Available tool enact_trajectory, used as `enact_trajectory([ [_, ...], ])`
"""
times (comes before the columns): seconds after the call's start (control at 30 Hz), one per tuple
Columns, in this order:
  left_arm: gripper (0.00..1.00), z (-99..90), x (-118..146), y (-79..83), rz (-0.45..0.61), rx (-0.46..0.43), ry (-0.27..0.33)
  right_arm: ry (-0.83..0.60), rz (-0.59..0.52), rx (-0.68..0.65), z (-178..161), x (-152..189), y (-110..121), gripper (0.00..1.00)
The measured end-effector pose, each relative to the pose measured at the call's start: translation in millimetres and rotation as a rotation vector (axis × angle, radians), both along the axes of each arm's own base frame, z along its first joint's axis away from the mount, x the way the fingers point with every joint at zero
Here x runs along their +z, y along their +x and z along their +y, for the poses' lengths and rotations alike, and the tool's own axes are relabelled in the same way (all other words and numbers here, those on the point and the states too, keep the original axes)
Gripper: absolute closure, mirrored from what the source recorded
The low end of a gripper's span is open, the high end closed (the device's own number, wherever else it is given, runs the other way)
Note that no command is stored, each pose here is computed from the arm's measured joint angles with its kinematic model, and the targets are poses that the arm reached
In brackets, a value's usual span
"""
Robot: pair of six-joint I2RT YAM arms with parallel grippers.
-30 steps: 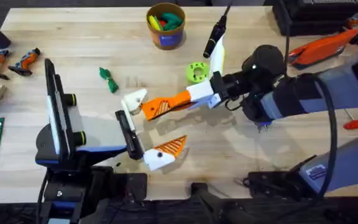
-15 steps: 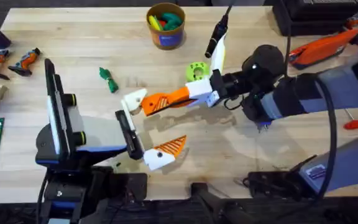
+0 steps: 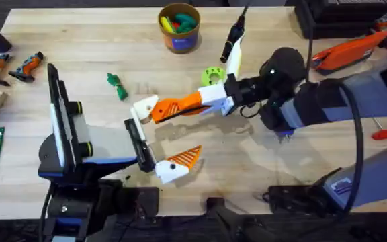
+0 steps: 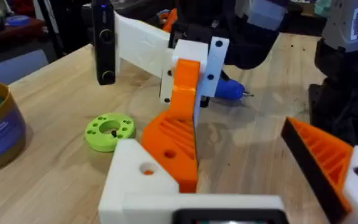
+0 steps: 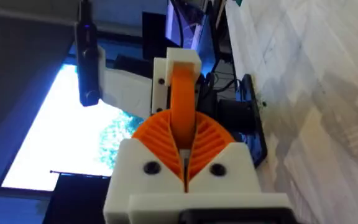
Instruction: Pick up the gripper from the table and insert it into the empty holder that is missing its gripper. Then pick up a screw, insert it into the mounting hole, and use the screwdriver to tighten it. Finally, clean up the table by picking up the vegetable and placing it into the bucket.
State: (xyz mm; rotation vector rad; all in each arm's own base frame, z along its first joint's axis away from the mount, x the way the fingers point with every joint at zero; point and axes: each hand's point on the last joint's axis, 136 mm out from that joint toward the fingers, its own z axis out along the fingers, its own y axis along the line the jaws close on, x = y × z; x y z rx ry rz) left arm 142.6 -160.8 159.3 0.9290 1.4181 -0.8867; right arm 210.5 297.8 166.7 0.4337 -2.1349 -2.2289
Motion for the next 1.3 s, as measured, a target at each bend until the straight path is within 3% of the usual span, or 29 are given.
enact_trajectory([
  [1.3,0.015,3.2,0.2,6.5,-0.025,0.04,0.013,-0.006,0.013,0.026,29.9,4.7,12.8,0.989],
])
